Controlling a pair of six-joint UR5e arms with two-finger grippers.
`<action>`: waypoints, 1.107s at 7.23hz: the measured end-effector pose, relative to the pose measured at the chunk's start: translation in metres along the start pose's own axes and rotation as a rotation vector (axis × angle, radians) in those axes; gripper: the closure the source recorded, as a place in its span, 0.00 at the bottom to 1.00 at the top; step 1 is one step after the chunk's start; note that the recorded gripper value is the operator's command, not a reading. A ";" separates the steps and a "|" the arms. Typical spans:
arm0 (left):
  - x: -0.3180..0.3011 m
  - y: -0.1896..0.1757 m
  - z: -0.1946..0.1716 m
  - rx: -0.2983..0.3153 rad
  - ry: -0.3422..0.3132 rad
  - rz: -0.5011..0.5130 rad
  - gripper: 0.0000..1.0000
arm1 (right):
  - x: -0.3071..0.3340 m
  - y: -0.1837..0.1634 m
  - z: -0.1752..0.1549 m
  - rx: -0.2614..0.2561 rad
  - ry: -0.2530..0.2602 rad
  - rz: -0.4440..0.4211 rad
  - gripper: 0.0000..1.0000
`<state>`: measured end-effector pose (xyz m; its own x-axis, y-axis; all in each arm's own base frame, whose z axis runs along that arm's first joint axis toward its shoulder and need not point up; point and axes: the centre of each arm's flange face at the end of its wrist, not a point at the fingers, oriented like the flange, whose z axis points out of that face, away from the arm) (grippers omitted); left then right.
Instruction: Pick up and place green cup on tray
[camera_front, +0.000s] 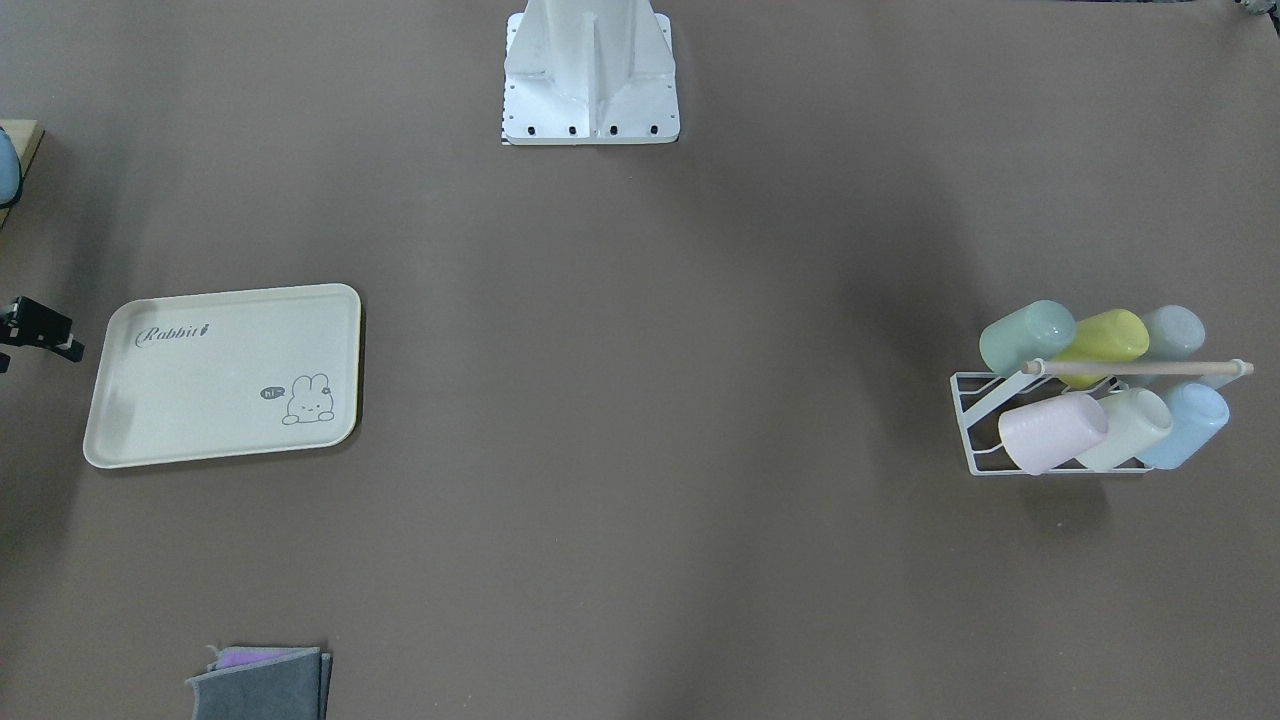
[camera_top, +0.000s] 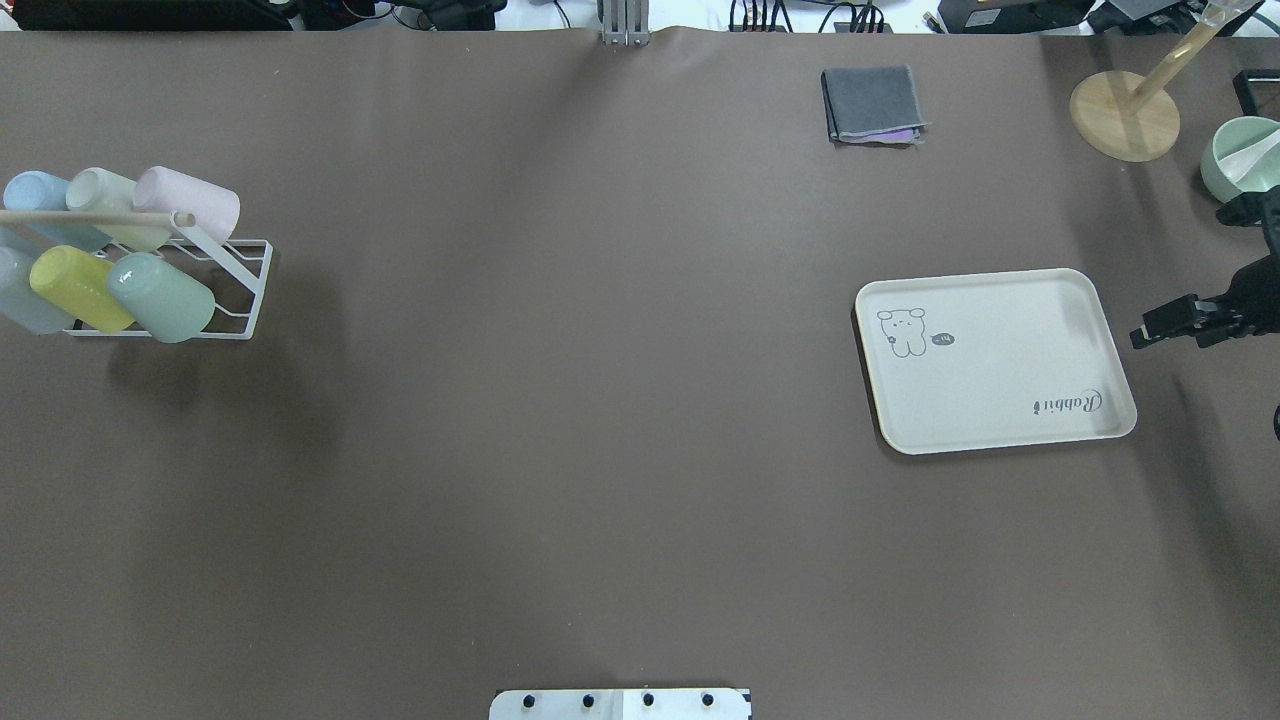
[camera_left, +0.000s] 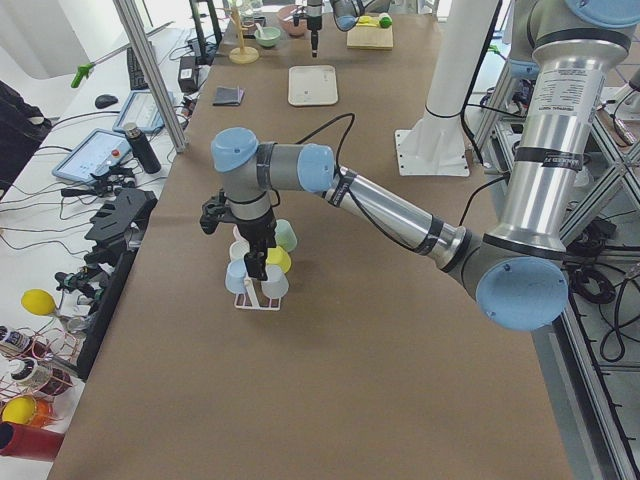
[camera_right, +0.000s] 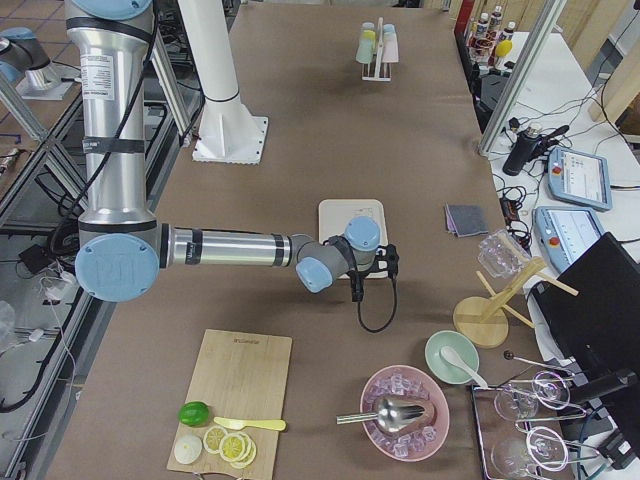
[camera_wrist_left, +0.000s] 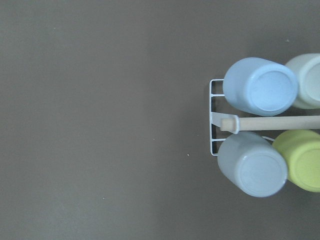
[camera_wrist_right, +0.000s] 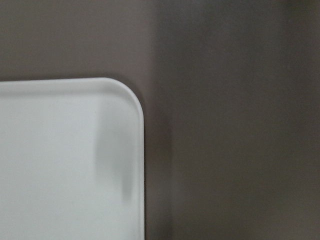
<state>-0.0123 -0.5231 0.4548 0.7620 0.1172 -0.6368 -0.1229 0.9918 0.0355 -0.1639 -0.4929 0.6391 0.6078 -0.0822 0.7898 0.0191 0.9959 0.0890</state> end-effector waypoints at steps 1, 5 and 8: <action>0.029 0.002 -0.003 -0.001 -0.002 0.052 0.02 | -0.002 -0.010 0.009 0.008 -0.008 -0.019 0.20; 0.135 0.015 0.012 -0.023 0.009 0.264 0.02 | -0.015 -0.024 0.022 0.006 -0.017 -0.043 0.36; 0.167 0.030 0.026 -0.046 -0.021 0.348 0.02 | -0.020 -0.026 0.030 -0.006 -0.017 -0.050 0.38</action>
<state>0.1278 -0.4726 0.3694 0.6822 0.4493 -0.5768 -0.4056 0.8890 0.2126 -0.2002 -0.5182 0.6393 0.5922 -0.1321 0.7949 0.0538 0.9907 0.1246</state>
